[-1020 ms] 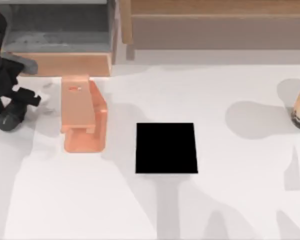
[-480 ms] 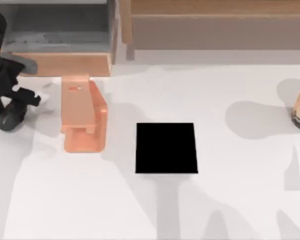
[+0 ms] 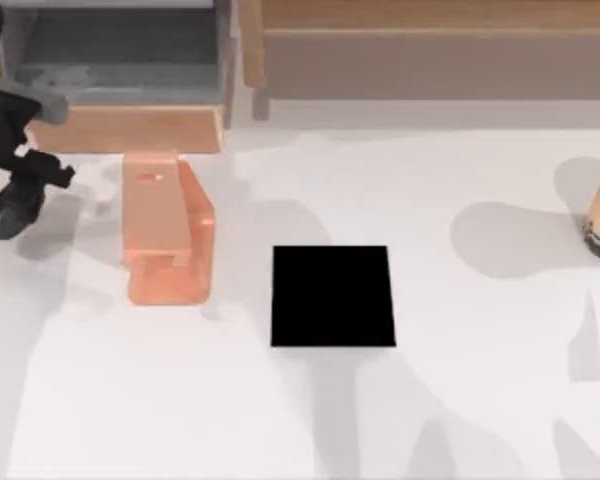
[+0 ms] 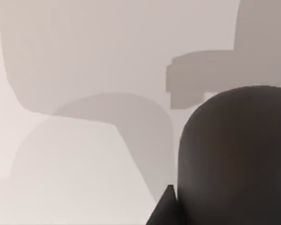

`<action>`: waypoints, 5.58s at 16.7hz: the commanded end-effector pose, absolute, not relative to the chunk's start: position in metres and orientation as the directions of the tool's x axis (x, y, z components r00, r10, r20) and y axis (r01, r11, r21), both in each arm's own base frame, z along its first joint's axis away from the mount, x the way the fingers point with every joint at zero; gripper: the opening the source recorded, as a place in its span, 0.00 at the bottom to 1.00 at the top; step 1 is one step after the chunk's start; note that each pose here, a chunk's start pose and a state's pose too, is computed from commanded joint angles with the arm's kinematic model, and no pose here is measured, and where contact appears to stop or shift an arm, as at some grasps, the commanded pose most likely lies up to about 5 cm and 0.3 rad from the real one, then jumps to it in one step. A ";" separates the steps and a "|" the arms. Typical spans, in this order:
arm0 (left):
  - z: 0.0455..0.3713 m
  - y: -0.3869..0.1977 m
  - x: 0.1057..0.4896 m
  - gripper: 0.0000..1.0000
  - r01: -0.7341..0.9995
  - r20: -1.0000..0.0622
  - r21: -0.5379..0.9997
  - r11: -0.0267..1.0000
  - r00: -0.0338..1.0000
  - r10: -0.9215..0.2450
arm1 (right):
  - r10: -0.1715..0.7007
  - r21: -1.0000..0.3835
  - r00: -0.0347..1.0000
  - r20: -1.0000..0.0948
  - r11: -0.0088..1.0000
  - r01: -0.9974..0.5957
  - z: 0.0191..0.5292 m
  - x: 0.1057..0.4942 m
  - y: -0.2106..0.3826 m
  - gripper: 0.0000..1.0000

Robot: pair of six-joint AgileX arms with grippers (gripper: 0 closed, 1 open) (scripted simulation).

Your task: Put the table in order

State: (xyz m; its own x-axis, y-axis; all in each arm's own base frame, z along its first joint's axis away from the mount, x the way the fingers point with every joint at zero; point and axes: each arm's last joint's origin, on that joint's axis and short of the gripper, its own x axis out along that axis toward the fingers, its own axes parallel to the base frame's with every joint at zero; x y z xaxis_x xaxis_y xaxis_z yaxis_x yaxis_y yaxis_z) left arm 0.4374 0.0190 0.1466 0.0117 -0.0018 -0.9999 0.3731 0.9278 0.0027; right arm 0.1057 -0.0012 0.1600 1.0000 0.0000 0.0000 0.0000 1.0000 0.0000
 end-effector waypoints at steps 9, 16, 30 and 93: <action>0.214 0.019 0.432 0.00 0.373 -1.000 0.000 0.928 0.005 -0.002 | 0.000 0.000 1.000 0.000 1.000 0.000 0.160 0.106 -0.001 1.00; 0.232 0.003 0.431 0.00 0.496 -0.998 0.027 0.868 0.060 -0.003 | 0.000 0.000 1.000 0.000 1.000 0.000 0.160 0.106 -0.001 1.00; 0.290 -0.190 0.387 0.00 0.823 -0.961 0.275 -0.498 0.236 -0.141 | 0.000 0.000 1.000 0.000 1.000 0.000 0.160 0.106 -0.001 1.00; 0.268 -0.080 0.338 1.00 0.843 -0.951 0.294 -0.450 0.305 -0.048 | 0.000 0.000 1.000 0.000 1.000 0.000 0.160 0.106 -0.001 1.00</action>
